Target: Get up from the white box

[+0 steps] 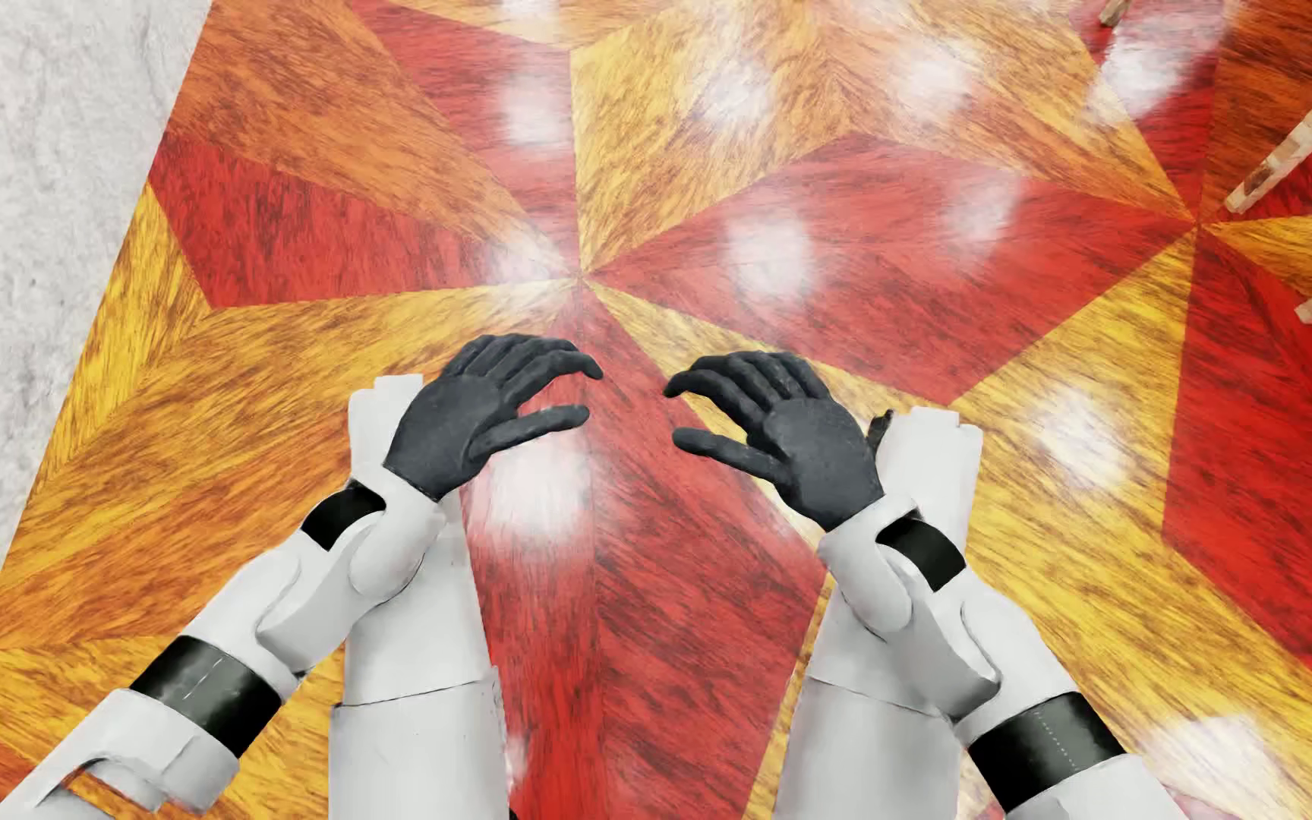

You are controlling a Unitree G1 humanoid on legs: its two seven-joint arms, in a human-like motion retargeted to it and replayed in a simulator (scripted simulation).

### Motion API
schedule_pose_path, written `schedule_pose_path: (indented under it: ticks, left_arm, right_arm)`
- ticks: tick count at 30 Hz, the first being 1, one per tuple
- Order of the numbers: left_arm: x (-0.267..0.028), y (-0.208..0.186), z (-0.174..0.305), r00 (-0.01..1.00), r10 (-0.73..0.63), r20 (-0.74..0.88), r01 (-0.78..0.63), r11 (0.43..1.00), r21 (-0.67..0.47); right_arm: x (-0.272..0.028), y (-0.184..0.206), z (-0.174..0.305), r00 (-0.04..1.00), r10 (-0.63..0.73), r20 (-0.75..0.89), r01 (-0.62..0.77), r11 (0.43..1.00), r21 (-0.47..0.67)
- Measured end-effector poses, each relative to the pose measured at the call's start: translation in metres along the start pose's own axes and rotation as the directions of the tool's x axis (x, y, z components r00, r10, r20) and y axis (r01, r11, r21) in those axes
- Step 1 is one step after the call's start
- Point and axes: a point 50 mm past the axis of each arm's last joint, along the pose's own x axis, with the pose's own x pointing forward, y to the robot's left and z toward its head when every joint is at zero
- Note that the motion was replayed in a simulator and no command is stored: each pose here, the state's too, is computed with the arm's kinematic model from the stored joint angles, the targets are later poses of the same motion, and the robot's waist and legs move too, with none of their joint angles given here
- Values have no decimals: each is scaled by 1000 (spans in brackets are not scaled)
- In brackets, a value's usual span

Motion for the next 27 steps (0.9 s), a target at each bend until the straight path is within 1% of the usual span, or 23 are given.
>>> schedule_pose_path:
  ticks: [2, 5, 6, 7, 8, 9, 10, 11, 12, 13, 14, 15, 16, 17, 18, 20, 21, 22, 23, 24, 25, 26, 27]
  left_arm:
    - [5, 15, 9, 997, 12, 71, -14, 999, 30]
    - [0, 38, 21, 984, 133, 115, -139, 989, 50]
    - [-4, 43, 26, 976, 171, 134, -178, 983, 42]
    - [-4, 52, 36, 957, 235, 167, -245, 969, 38]
    - [-9, 64, 42, 933, 313, 180, -322, 946, 25]
    - [-13, 72, 53, 895, 381, 233, -394, 919, 9]
    - [-17, 83, 66, 865, 398, 305, -410, 912, -27]
    - [-23, 94, 65, 816, 502, 285, -517, 856, -28]
    - [-30, 100, 59, 803, 530, 271, -555, 832, 18]
    - [-32, 104, 63, 823, 443, 355, -497, 865, 74]
    - [-30, 108, 66, 825, 403, 396, -475, 875, 98]
    - [-29, 107, 65, 824, 396, 405, -461, 885, 72]
    - [-25, 98, 61, 841, 384, 381, -435, 898, 56]
    - [-20, 91, 51, 869, 367, 333, -413, 907, 78]
    - [-15, 74, 47, 904, 287, 318, -327, 942, 80]
    - [-5, 43, 27, 962, 193, 191, -217, 970, 111]
    - [-3, 22, 21, 983, 77, 169, -92, 992, 86]
    - [-3, 7, 8, 996, -1, 85, -7, 996, 88]
    - [-8, -15, -4, 991, -131, 29, 129, 989, 67]
    - [-17, -36, -17, 966, -251, -56, 253, 966, 48]
    - [-29, -58, -27, 924, -363, -119, 362, 932, -30]
    - [-48, -72, -42, 876, -432, -212, 425, 901, -80]
    - [-62, -87, -43, 854, -448, -263, 435, 894, -108]
  right_arm:
    - [3, -21, 8, 997, -31, 67, 33, 999, -22]
    - [0, -40, 26, 984, -97, 146, 104, 994, -36]
    - [-2, -45, 34, 975, -118, 186, 124, 992, -20]
    - [-3, -57, 39, 964, -166, 206, 178, 983, -40]
    - [-8, -61, 50, 949, -189, 253, 197, 980, -6]
    - [-13, -75, 62, 921, -246, 303, 258, 966, 1]
    - [-19, -84, 71, 888, -319, 332, 324, 945, 41]
    - [-25, -84, 81, 883, -314, 350, 319, 947, 46]
    - [-35, -77, 92, 887, -277, 370, 279, 959, 47]
    - [-39, -72, 89, 891, -310, 332, 308, 949, 63]
    - [-36, -75, 84, 895, -303, 327, 307, 951, 40]
    - [-31, -75, 82, 888, -308, 342, 312, 949, 45]
    - [-27, -76, 75, 889, -333, 315, 344, 939, 21]
    - [-22, -67, 69, 903, -327, 278, 332, 943, 31]
    - [-16, -53, 59, 934, -279, 225, 277, 960, 40]
    - [-6, -18, 40, 978, -167, 124, 165, 986, 23]
    - [-9, 5, 27, 994, -89, 65, 87, 996, 33]
    - [-9, 20, 14, 999, -50, -11, 50, 998, 39]
    - [-12, 40, 5, 997, 47, -54, -43, 996, 77]
    - [-21, 62, -8, 981, 120, -152, -111, 992, 63]
    - [-29, 78, -15, 959, 189, -212, -178, 981, 73]
    - [-31, 88, -9, 956, 217, -197, -200, 974, 105]
    - [-35, 91, -7, 953, 253, -168, -231, 963, 142]
